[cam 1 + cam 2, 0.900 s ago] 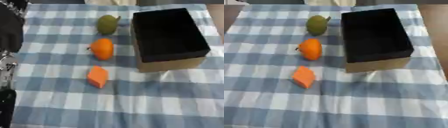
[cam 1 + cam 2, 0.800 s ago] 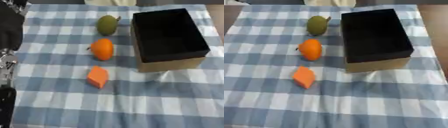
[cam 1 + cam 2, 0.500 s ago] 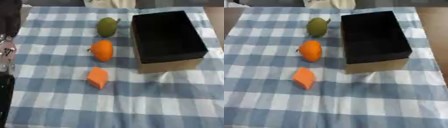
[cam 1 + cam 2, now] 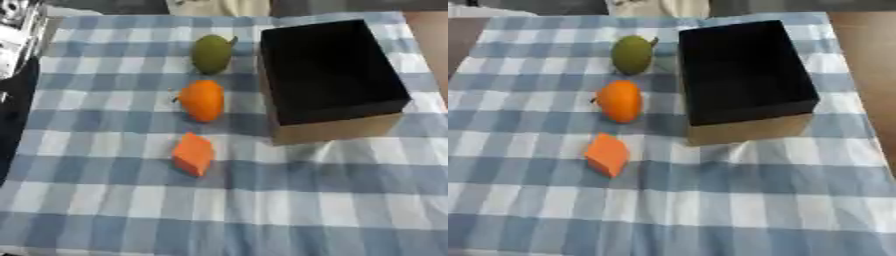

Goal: Pick up objects on the table and place them in the box.

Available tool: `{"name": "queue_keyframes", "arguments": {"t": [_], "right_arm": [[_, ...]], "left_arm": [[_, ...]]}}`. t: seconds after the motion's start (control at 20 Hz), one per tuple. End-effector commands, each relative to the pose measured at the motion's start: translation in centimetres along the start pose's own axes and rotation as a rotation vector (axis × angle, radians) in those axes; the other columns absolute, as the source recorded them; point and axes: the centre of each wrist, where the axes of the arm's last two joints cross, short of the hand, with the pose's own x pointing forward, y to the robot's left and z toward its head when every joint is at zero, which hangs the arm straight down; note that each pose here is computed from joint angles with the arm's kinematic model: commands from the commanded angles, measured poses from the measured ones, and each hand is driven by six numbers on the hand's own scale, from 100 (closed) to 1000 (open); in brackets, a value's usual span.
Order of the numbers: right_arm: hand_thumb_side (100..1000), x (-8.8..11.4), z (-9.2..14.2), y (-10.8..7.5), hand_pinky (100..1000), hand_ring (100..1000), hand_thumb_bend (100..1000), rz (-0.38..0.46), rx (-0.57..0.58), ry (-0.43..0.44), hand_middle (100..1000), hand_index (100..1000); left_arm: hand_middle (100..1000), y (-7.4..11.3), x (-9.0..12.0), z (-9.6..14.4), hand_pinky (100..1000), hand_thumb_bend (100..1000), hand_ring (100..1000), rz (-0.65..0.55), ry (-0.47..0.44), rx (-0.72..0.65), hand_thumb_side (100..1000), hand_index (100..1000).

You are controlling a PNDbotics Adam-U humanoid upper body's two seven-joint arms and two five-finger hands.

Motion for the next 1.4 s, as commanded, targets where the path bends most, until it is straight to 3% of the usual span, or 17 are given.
{"name": "queue_keyframes", "arguments": {"t": [0.05,0.3,0.6,0.9,1.15,1.4], "right_arm": [[470,0.2,-0.9,-0.3,903,945,100,0.009,0.035,-0.029,449,901],[470,0.2,-1.2,-0.1,903,946,100,-0.004,0.045,-0.037,446,901],[470,0.1,-1.4,0.1,904,951,100,-0.013,0.056,-0.043,441,902],[470,0.1,-1.6,0.3,904,952,100,-0.025,0.065,-0.051,439,902],[470,0.1,-1.7,0.5,905,953,100,-0.034,0.073,-0.055,438,902],[470,0.1,-1.8,0.6,905,955,100,-0.043,0.077,-0.055,438,902]], "left_arm": [[840,0.1,-0.8,-1.7,904,100,844,-0.101,0.022,-0.068,650,917],[860,-1.7,-1.8,-4.0,918,100,863,-0.226,0.021,-0.196,674,931],[866,-4.2,-2.2,-5.7,932,100,875,-0.29,0.039,-0.366,706,941],[872,-5.7,-2.2,-6.8,940,100,886,-0.382,0.051,-0.497,678,952],[883,-6.7,-2.5,-6.8,946,100,896,-0.454,0.082,-0.595,570,957],[888,-7.3,-3.0,-6.5,957,100,902,-0.453,0.101,-0.657,391,955]]}}
